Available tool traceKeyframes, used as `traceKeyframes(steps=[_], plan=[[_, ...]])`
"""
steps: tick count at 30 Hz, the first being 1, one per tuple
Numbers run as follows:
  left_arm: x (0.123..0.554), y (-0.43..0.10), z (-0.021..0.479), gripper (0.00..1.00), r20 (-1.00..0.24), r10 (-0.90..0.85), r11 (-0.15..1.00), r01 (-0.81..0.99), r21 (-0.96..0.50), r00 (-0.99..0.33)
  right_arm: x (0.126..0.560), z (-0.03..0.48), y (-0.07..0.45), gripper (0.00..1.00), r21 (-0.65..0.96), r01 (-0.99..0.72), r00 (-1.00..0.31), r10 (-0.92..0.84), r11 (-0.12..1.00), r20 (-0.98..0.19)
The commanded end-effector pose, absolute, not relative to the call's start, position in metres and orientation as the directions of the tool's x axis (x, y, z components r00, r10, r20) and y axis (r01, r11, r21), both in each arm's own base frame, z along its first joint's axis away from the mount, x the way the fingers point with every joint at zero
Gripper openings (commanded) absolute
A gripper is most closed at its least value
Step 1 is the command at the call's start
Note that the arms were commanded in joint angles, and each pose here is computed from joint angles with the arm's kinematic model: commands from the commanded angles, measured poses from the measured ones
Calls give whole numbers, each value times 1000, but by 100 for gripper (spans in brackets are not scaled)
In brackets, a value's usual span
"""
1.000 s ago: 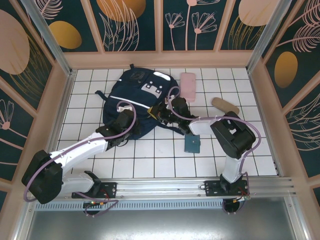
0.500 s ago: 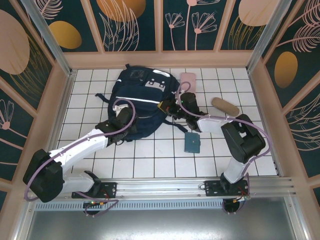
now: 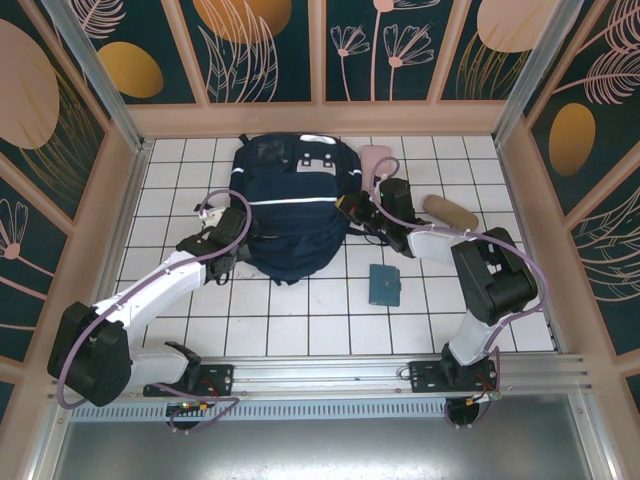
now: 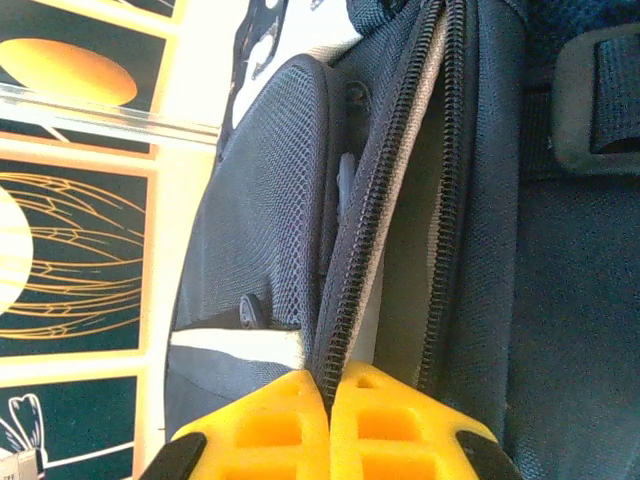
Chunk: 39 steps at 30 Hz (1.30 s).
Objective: Pack the student bag
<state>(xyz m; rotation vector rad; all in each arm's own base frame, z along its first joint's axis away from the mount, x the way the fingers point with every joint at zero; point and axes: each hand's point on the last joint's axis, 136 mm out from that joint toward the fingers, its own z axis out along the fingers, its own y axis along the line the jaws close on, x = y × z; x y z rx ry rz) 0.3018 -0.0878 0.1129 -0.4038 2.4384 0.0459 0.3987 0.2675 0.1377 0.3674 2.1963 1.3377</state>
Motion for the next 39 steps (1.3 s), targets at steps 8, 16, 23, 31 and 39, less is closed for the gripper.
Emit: traceKeyframes(steps=[8,16,23,31,39], plan=[[326,-165,197,65,-761,-135,973,58,-221,-634,383,212,313,51,917,-283,-843,383,282,-378],[338,-222,197,63,-808,91,971,232,-58,-582,389,234,323,43,947,-277,-863,392,160,-318],[350,-236,190,64,-810,222,962,257,91,-542,394,243,326,42,944,-284,-859,393,169,-329],[369,-212,183,52,-810,295,951,73,300,-507,394,245,325,42,943,-288,-862,383,168,-332],[379,-224,225,0,-877,208,977,50,207,-433,389,230,299,55,900,-281,-824,397,332,-404]])
